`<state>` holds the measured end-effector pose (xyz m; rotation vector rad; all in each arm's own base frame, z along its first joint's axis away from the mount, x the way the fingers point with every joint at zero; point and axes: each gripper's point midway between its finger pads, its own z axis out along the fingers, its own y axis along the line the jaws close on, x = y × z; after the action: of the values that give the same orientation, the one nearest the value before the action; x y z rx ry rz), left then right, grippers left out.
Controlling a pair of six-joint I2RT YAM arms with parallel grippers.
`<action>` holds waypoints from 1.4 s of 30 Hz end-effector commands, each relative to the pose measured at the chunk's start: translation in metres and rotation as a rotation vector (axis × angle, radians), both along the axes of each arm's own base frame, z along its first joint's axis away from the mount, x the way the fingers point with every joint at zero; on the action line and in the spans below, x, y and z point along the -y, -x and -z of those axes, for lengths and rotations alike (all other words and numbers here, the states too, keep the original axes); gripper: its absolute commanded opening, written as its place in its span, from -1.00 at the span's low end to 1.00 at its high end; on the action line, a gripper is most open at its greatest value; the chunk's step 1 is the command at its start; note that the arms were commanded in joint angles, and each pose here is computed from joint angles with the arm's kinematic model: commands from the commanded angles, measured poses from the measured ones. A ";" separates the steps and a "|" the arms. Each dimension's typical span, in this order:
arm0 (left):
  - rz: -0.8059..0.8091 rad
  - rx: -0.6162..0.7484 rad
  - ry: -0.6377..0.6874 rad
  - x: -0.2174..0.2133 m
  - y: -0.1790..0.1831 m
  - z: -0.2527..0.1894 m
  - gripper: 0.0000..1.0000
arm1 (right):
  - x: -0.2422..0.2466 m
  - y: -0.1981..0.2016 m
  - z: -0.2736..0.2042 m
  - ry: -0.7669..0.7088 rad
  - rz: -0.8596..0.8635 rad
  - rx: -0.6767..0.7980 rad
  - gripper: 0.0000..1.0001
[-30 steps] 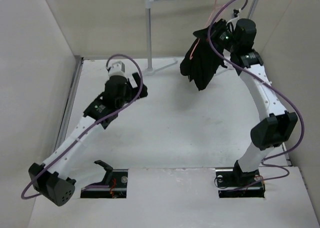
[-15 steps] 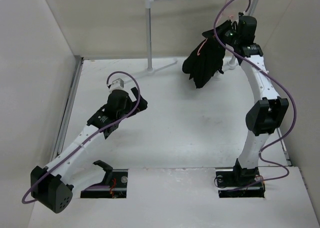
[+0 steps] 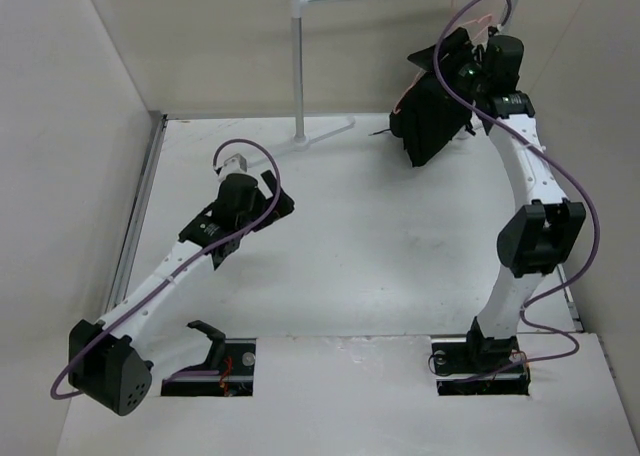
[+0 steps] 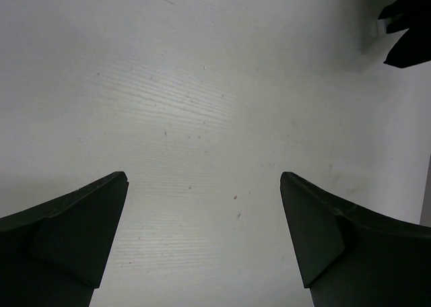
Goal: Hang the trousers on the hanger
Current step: Place the hanger at the clothesline, then reset both arms
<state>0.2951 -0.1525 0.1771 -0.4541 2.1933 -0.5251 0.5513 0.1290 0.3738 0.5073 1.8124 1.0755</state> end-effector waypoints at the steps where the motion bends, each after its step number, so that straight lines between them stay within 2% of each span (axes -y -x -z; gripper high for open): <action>1: -0.021 0.077 0.047 0.001 -0.017 -0.035 1.00 | 0.019 0.033 -0.065 0.043 0.050 0.173 1.00; 7: -0.020 0.070 0.048 0.002 -0.030 -0.044 1.00 | 0.049 0.075 -0.066 0.094 0.146 0.184 1.00; 11: -0.007 0.052 0.036 0.008 -0.033 -0.040 1.00 | 0.070 0.112 -0.032 0.123 0.234 0.130 1.00; 16: 0.016 0.010 0.011 0.017 -0.028 -0.022 1.00 | 0.096 0.164 0.060 0.207 0.372 -0.026 1.00; 22: 0.061 -0.096 -0.033 0.028 -0.011 0.017 1.00 | 0.126 0.238 0.199 0.324 0.472 -0.361 1.00; 26: 0.092 -0.145 -0.059 0.035 -0.002 0.039 1.00 | 0.132 0.274 0.250 0.388 0.501 -0.508 1.00; 31: 0.115 -0.175 -0.073 0.040 0.004 0.052 1.00 | 0.128 0.286 0.261 0.369 0.496 -0.515 1.00; 42: 0.134 -0.176 -0.083 0.044 0.011 0.052 1.00 | 0.114 0.275 0.259 0.376 0.435 -0.504 1.00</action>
<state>0.2875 -0.1961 0.1205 -0.3292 2.4310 -0.4667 0.2602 0.0101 0.0970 1.0044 2.1836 0.2873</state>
